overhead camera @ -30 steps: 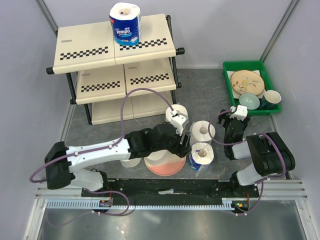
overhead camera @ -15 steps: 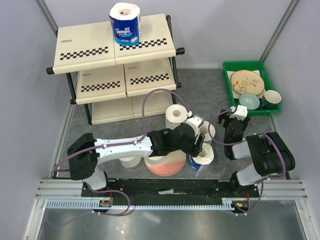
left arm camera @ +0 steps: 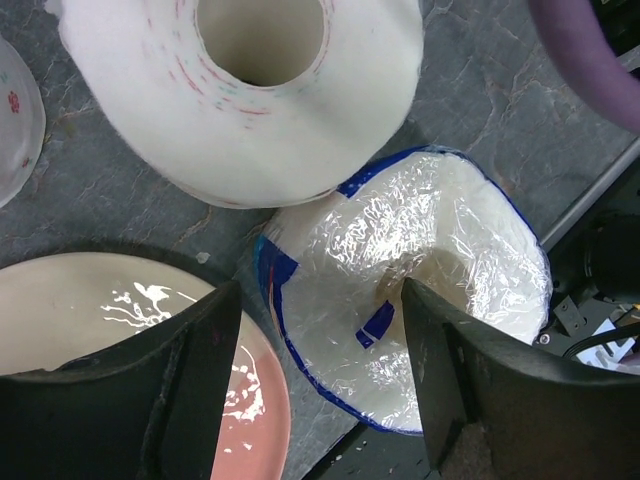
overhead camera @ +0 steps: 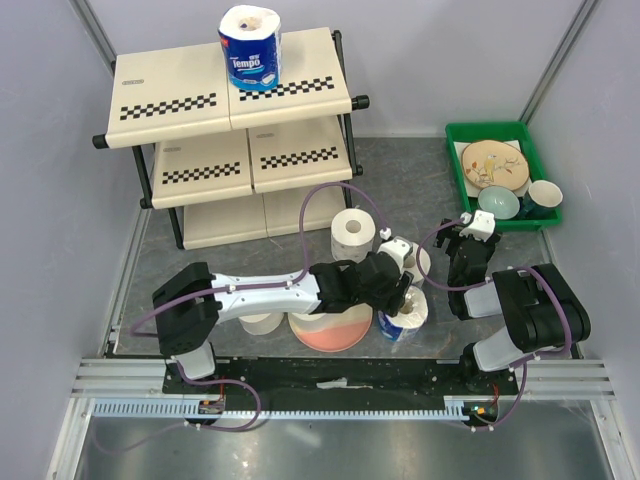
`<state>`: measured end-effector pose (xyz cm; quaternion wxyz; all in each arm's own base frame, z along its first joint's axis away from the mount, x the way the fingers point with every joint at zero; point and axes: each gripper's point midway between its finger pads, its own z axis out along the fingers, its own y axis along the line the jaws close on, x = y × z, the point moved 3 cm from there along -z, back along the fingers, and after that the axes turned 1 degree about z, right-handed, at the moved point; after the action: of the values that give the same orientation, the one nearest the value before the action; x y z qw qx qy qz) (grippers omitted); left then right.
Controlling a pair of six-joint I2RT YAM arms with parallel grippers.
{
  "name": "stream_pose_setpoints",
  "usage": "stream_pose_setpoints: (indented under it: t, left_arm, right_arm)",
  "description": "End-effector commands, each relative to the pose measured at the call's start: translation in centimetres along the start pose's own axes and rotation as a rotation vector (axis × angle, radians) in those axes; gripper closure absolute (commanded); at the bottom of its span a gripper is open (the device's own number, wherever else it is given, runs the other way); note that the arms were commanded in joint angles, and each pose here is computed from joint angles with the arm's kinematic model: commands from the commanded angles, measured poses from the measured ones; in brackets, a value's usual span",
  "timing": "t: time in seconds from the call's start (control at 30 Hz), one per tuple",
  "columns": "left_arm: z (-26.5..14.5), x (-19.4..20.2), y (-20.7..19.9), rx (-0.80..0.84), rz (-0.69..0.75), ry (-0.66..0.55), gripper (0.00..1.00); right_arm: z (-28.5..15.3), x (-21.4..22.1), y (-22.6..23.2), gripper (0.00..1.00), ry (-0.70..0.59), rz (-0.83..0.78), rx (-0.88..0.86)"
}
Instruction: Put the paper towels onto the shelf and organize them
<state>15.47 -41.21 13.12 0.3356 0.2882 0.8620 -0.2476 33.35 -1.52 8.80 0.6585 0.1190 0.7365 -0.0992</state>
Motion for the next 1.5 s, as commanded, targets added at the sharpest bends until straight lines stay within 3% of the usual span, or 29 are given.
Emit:
stream_pose_setpoints:
  t: [0.0,0.33,0.53,0.63,0.77,1.0,1.47]
  left_arm:
    - [0.7,-0.4,-0.4,-0.030,-0.012,-0.005,0.33]
    - [1.5,0.5,-0.2,-0.067,0.026,0.035,0.42]
    - [1.2,0.6,-0.1,-0.079,0.047,0.052,0.61]
    - [0.4,0.0,-0.5,-0.059,0.049,0.043,0.64]
    - [-2.4,-1.8,-1.3,-0.008,0.051,0.002,0.67]
    - [-11.3,-6.7,-0.8,0.028,0.017,-0.177,0.67]
    - [-24.5,-9.9,3.7,-0.020,-0.077,-0.424,0.68]
  right_arm:
    - [0.4,-1.3,0.2,0.02,-0.047,0.021,-0.001]
    - [0.4,-1.2,0.3,0.02,-0.044,0.020,-0.004]
    - [0.3,-1.2,0.3,0.02,-0.043,0.019,-0.004]
    - [0.4,-1.2,0.2,0.02,-0.044,0.020,-0.001]
    - [0.3,-1.2,0.3,0.02,-0.043,0.019,-0.004]
    - [0.3,-1.2,0.2,0.02,-0.043,0.019,-0.003]
    - [0.3,-1.2,0.3,0.02,-0.044,0.020,-0.004]
